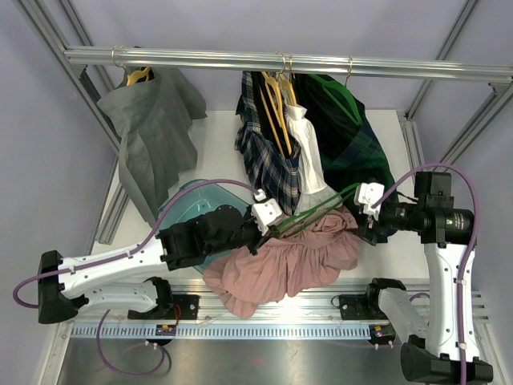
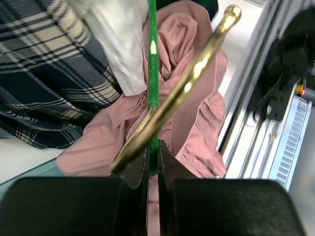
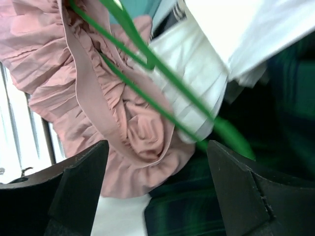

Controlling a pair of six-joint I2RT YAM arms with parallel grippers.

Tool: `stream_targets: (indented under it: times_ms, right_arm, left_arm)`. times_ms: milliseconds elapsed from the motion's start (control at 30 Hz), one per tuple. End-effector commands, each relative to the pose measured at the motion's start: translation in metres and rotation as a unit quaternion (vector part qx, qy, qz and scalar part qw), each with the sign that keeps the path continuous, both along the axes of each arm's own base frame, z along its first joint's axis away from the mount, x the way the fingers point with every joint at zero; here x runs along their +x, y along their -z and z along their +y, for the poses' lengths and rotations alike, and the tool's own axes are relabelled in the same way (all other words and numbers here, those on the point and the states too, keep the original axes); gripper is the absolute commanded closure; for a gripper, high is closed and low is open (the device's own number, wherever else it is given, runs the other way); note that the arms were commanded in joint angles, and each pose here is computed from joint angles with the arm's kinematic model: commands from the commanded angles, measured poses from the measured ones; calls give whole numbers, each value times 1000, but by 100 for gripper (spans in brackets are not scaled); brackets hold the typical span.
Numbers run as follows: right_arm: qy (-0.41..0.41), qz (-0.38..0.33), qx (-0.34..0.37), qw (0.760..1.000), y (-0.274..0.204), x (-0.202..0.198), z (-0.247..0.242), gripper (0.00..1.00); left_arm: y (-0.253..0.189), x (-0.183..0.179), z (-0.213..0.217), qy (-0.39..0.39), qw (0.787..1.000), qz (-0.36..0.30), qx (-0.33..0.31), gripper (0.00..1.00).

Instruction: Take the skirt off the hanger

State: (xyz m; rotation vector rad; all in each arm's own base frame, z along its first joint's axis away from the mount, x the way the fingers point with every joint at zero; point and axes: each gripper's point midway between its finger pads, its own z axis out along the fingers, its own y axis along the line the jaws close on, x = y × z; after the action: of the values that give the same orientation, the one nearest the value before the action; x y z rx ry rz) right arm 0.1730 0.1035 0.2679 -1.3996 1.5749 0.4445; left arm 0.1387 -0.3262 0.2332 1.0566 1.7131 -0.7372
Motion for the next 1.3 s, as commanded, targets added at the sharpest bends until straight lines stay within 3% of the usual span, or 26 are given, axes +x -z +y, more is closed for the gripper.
stream_targets:
  times_ms: [0,233,433,667,767,900,933,1033,1133,1267]
  right_arm:
    - [-88,48,29,995,-4,-58,22,11]
    - [-156,46,59,985,-14,-67,42,12]
    - [-168,57,37,983,0,-57,42,14]
    - [-182,86,22,979,20,-59,45,25]
    - [-186,93,20,978,27,-60,47,32]
    - [-209,100,21,973,34,-62,55,55]
    - [-209,102,21,972,37,-61,56,67]
    - [-203,92,18,975,37,-57,57,88]
    - [-198,76,13,977,32,-57,55,99]
    - [-162,76,14,984,22,-57,52,100]
  left_arm:
    - [-28,-5,-9,56,998,-39,9,100]
    - [-39,-13,-31,124,990,-54,32,100]
    - [-39,-12,-50,153,985,-53,53,100]
    - [-49,-6,-60,145,987,-65,35,100]
    - [-50,-4,-64,140,988,-64,24,100]
    - [-53,-6,-71,144,988,-60,0,100]
    - [-49,-7,-72,145,988,-57,-1,100]
    - [-50,-7,-76,142,988,-52,-11,100]
    - [-53,-5,-74,127,990,-47,-25,100]
    - [-57,0,-62,87,993,-46,-58,99]
